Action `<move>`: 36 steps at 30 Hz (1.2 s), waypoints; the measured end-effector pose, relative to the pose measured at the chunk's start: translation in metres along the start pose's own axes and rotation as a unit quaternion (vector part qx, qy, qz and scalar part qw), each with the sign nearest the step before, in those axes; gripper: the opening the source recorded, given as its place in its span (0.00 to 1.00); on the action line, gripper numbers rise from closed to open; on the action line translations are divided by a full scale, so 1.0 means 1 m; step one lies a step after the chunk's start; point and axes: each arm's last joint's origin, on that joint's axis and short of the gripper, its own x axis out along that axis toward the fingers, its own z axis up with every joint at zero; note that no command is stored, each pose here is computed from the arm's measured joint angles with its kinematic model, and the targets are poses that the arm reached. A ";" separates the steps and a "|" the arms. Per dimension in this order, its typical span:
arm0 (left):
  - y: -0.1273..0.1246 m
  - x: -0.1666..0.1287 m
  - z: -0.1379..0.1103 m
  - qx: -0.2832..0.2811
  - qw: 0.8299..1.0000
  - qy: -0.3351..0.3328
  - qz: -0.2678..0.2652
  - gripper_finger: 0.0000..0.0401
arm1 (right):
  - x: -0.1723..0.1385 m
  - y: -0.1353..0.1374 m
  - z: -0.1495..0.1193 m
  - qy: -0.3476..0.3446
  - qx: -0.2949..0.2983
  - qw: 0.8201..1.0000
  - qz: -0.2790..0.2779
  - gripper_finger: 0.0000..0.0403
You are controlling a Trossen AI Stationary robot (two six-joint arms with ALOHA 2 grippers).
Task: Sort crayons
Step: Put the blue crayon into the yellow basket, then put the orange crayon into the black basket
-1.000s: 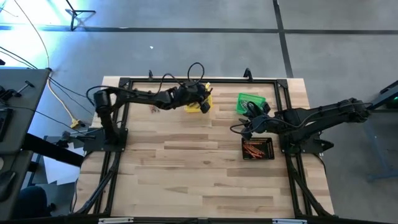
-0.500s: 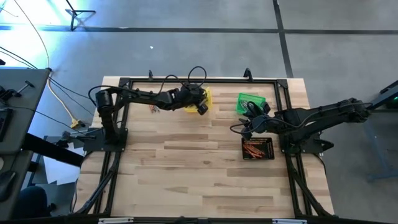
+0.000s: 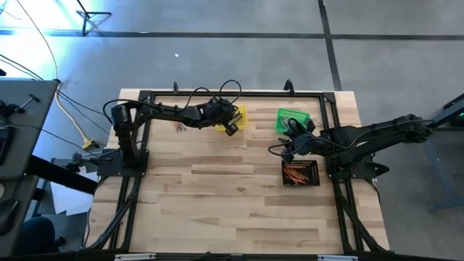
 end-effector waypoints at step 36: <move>0.027 -0.104 0.001 0.041 0.990 0.116 0.069 0.21 | 0.000 -0.003 -0.008 0.049 0.038 0.998 0.000 0.33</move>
